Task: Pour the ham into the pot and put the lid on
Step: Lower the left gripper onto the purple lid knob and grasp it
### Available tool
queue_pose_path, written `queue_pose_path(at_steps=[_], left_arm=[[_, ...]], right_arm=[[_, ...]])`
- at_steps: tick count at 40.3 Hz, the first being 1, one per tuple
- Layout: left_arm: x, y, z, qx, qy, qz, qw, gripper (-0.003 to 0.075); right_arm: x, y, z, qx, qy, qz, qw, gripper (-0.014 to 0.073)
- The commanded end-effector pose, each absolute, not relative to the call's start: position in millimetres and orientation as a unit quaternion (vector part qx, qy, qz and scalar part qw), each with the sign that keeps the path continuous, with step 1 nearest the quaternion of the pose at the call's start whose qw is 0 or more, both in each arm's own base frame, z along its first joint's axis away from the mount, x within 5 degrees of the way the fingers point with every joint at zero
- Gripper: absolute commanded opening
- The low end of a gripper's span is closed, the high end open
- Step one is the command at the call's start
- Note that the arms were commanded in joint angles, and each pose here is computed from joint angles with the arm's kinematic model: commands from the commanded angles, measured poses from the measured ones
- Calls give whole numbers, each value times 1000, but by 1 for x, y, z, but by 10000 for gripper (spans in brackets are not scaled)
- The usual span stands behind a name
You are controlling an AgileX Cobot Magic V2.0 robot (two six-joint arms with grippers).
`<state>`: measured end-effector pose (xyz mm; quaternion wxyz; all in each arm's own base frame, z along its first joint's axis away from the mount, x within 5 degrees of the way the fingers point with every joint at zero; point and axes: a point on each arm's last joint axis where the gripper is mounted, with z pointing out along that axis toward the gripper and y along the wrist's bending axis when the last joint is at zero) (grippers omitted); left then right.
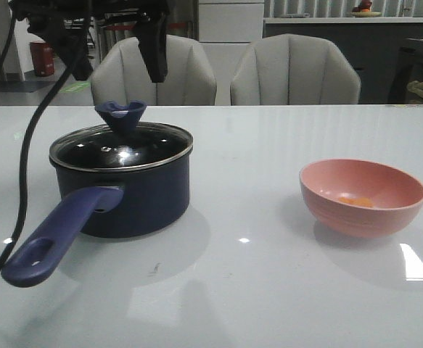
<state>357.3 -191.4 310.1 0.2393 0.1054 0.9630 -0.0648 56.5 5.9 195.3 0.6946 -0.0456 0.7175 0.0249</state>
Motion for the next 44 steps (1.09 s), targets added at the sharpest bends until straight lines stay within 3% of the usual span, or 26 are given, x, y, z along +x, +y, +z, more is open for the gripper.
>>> queue_pose_path(at_steps=[1, 32, 44], left_arm=[[359, -192, 334, 101, 955, -64, 273, 646], [383, -197, 301, 33, 968, -59, 241, 644], [388, -201, 292, 32, 969, -63, 236, 500]], right_arm=[[55, 5, 206, -42, 678, 21, 733, 166], [55, 5, 206, -42, 678, 21, 733, 166], [55, 5, 206, -42, 678, 21, 733, 166]])
